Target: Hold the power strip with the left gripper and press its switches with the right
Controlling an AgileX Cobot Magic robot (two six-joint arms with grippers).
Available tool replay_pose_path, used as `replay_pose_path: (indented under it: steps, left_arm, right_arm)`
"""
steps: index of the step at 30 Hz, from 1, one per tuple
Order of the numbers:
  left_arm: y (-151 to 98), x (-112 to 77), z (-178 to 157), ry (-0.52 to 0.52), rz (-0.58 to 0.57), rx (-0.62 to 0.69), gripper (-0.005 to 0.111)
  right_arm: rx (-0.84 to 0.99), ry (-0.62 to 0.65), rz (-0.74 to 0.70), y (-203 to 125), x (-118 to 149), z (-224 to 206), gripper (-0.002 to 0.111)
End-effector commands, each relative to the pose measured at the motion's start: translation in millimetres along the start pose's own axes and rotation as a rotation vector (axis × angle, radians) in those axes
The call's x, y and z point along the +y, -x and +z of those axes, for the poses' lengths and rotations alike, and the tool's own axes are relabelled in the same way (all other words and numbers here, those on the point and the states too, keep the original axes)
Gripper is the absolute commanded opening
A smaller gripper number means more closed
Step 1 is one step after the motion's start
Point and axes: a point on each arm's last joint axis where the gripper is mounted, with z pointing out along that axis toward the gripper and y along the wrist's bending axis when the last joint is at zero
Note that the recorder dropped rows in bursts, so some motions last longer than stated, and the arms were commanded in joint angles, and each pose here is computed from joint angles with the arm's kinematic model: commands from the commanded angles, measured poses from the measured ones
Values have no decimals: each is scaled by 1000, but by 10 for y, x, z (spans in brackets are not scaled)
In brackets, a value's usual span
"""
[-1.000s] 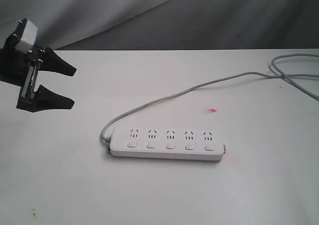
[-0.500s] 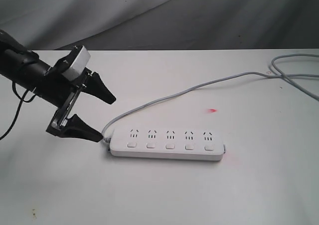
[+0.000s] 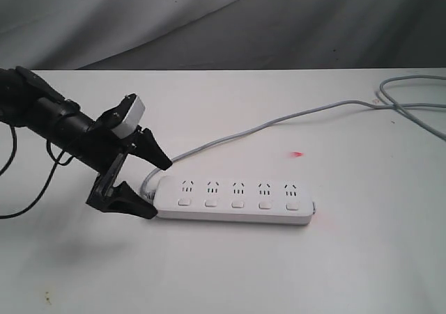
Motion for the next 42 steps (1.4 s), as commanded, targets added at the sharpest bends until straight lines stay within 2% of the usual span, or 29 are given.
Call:
replay_pose_path:
  steps: [1, 20, 24, 27, 32, 34, 42]
  left_arm:
    - [42, 29, 163, 8, -23, -37, 97]
    - [-174, 138, 311, 71, -74, 17, 97]
    - [-172, 139, 311, 73, -76, 14, 93]
    - [-172, 139, 311, 73, -76, 14, 83]
    - [-168, 124, 312, 55, -72, 10, 49]
    - [-166, 120, 313, 51, -72, 8, 42]
    - [-166, 118, 313, 49, -71, 8, 41]
  right_arm:
    - [-4, 1, -9, -9, -1, 0, 0]
    - [-4, 1, -9, -9, -1, 0, 0]
    - [-4, 1, -9, -9, -1, 0, 0]
    - [-4, 1, -9, -9, -1, 0, 0]
    - [-4, 1, -9, -9, -1, 0, 0]
    - [-4, 1, -9, -9, -1, 0, 0]
    - [-4, 1, -9, -9, -1, 0, 0]
